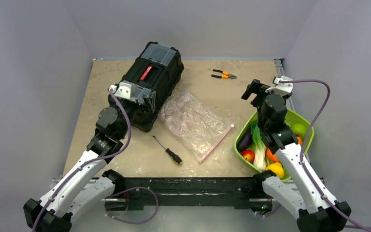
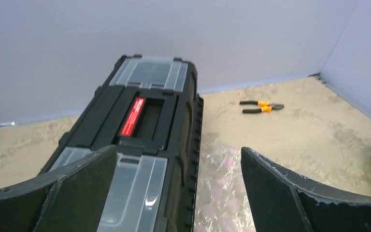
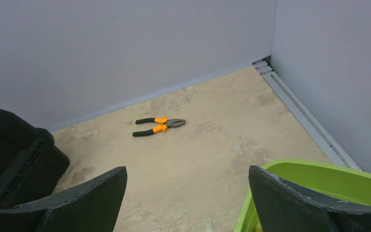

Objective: Place the food in the zip-top bag and seal the zipper
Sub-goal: Pick up the zipper food storage bag at the center of the board.

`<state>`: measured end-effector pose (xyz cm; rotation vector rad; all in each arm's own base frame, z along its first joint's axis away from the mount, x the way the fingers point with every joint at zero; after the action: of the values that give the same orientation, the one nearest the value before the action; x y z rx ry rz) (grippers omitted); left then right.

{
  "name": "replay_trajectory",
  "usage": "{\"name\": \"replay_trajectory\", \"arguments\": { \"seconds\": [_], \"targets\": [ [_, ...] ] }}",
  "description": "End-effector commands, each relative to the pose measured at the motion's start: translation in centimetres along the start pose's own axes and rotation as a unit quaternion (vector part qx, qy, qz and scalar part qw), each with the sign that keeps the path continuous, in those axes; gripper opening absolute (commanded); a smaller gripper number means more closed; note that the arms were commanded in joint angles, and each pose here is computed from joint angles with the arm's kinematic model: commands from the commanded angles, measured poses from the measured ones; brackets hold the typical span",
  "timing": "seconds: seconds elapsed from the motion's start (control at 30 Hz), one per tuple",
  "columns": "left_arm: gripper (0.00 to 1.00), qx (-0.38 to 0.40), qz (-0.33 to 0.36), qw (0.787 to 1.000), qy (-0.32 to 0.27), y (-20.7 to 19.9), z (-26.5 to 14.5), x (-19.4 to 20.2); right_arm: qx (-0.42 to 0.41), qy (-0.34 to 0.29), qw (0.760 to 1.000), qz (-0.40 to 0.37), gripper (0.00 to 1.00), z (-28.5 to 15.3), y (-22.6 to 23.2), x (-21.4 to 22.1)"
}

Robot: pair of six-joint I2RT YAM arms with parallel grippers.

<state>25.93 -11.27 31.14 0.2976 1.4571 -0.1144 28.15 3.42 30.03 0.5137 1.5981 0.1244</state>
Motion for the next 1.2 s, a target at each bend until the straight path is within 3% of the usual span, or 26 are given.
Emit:
{"name": "replay_trajectory", "arguments": {
  "seconds": [0.0, 0.17, 0.4, 0.63, 0.8, 0.87, 1.03, 1.17],
  "targets": [
    [1.0, 0.02, 0.004, 0.997, -0.08, -0.4, 0.1, -4.0, 0.004, -0.006, 1.0, 0.022, 0.99, -1.0, -0.3, -0.7],
    [1.0, 0.031, 0.01, 0.996, -0.077, -0.8, 0.1, -3.9, -0.021, 0.019, 0.999, 0.023, 0.99, -1.1, 0.7, -0.6],
    [1.0, 0.069, 0.014, 0.995, -0.076, -1.9, -0.1, -4.1, -0.116, 0.103, 0.987, 0.052, 0.99, -1.6, 3.8, 1.4],
    [1.0, 0.191, 0.013, 0.979, -0.069, -5.1, -0.2, -4.2, -0.239, 0.277, 0.921, 0.132, 0.99, -3.8, 7.0, 7.5],
    [0.99, 0.295, 0.007, 0.954, -0.056, -8.5, -0.5, -3.8, -0.289, 0.34, 0.873, 0.199, 0.99, -6.2, 6.9, 11.4],
    [0.98, 0.321, 0.013, 0.946, -0.044, -9.6, -0.6, -3.5, -0.28, 0.356, 0.866, 0.212, 0.99, -7.0, 6.4, 13.0],
    [0.97, 0.35, 0.047, 0.935, -0.022, -11.8, -0.9, -2.6, -0.192, 0.392, 0.874, 0.213, 0.99, -8.3, 4.8, 16.9],
    [0.97, 0.354, 0.081, 0.932, -0.001, -12.5, -1.0, -1.7, -0.088, 0.386, 0.894, 0.208, 0.99, -9.2, 4.2, 19.6]
  ]
}}
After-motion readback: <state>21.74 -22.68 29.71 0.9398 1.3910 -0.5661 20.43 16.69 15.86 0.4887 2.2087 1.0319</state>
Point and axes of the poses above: each gripper's point midway between its finger pads, its own z axis out along the fingers, its own y axis along the line the jaws close on, x = y × z, the point moved 5 cm from there along -z, back along the fingers, and after that the axes turned 10 degrees about z, right-handed, at the moved point
